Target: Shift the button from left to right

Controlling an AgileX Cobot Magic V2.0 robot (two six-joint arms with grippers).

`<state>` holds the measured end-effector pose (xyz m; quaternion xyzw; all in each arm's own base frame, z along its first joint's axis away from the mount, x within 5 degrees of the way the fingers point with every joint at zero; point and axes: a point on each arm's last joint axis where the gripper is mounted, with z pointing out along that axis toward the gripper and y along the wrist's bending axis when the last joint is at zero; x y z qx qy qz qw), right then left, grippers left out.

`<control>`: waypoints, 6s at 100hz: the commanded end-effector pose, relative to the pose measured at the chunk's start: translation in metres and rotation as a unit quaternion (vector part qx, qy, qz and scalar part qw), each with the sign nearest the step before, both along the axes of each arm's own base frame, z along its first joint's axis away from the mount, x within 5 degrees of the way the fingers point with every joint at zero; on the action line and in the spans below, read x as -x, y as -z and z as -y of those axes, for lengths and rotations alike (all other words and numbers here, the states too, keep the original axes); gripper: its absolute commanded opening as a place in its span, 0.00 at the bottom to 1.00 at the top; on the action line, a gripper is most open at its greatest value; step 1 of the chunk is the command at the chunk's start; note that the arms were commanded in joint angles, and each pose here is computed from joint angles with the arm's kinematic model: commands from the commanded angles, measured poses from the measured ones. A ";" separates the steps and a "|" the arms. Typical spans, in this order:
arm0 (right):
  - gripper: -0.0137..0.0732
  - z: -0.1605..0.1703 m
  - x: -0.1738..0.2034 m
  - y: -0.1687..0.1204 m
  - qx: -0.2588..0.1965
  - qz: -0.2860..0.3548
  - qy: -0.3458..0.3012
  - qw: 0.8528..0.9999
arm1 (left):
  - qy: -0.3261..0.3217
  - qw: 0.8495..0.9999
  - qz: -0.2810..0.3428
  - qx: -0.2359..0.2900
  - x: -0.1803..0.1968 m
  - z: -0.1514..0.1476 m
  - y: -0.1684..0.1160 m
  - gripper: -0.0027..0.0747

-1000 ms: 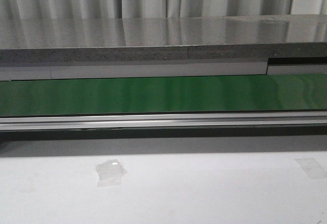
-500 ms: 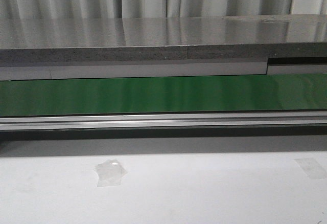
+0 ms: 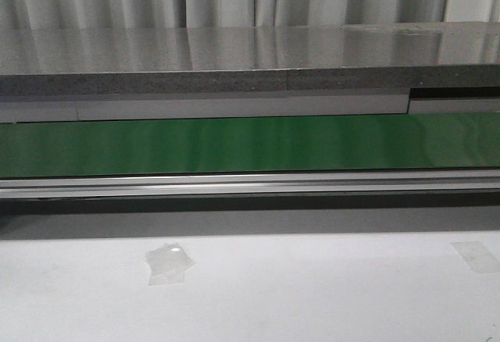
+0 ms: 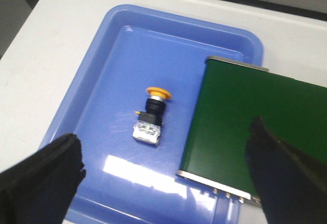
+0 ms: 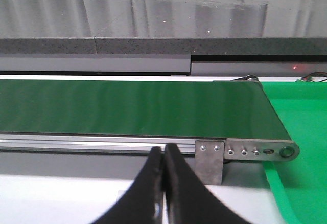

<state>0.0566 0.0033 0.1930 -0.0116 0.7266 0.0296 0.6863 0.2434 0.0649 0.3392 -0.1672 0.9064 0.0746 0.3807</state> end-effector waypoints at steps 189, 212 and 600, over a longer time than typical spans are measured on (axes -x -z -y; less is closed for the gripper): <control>0.08 0.000 0.002 -0.014 0.001 0.062 0.001 0.998 | -0.006 0.977 -0.203 0.057 -0.144 -0.066 0.167 0.60; 0.08 0.000 0.002 -0.014 0.001 0.062 0.001 0.998 | -0.006 0.979 -0.198 0.055 -0.143 -0.066 0.162 0.17; 0.08 0.000 0.002 -0.014 0.001 0.062 0.001 0.998 | 0.230 0.904 0.360 -0.034 0.159 0.076 0.028 0.84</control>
